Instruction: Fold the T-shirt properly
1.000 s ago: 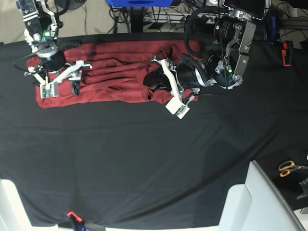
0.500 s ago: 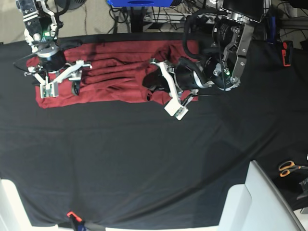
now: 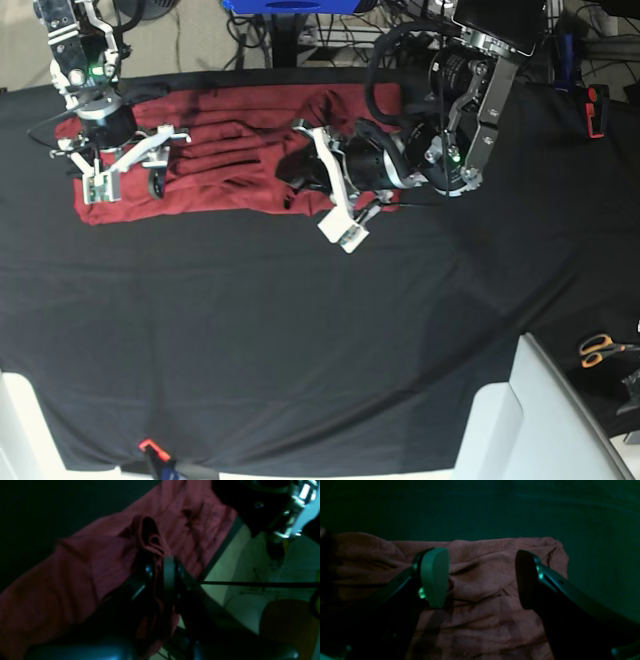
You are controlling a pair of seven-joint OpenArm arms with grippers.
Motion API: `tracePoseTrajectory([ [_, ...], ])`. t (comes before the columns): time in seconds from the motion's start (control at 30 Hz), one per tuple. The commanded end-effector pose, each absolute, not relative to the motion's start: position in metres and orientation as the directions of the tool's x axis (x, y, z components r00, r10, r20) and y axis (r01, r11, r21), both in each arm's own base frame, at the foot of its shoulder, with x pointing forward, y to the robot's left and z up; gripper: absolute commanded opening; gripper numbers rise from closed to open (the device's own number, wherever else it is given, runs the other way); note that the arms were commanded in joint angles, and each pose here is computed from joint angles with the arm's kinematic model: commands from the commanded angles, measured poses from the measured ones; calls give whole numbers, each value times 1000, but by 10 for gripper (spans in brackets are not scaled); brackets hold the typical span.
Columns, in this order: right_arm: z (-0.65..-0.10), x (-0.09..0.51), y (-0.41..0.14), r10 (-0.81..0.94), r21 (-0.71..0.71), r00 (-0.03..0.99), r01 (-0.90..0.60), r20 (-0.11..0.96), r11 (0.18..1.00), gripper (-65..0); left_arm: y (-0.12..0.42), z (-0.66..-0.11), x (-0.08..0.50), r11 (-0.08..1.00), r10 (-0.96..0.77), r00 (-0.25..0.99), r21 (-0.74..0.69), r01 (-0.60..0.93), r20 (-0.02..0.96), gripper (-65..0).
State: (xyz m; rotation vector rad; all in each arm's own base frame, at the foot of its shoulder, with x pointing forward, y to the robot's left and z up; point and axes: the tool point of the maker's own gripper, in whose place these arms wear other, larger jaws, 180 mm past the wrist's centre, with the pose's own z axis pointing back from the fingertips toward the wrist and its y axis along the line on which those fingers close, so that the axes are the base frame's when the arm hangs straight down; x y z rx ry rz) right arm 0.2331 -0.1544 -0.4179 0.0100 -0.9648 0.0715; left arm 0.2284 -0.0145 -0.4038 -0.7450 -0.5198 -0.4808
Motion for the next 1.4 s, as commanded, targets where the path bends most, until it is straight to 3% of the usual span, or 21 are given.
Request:
tracePoseTrajectory([
  [0.0,-406,240,-156,65,-33,526,-70,848,997,-258,-20,-390,238,622,-195,747,-509,595,636,-650],
  [0.87,-406,240,-156,63,-32,524,-68,849,997,-254,-35,-407,245,616,-174,793,-564,550,584,-650],
  [0.9,-406,240,-156,63,-32,524,-68,849,997,-254,-37,-408,246,614,-171,798,-571,545,578,-638],
  [1.0,-406,240,-156,63,-32,524,-68,849,997,-254,-49,-408,243,593,-180,797,-582,556,577,-459],
  [1.07,-405,241,-156,63,-32,523,-68,850,997,-254,-63,-403,237,558,-227,774,-573,600,591,-408],
  [1.23,-404,242,-156,63,-33,521,-68,852,997,-254,-97,-394,225,464,-336,710,-547,697,619,-406],
  [1.37,-404,242,-158,62,-35,519,-62,853,997,-254,-106,-386,230,449,-328,697,-543,709,638,-410],
])
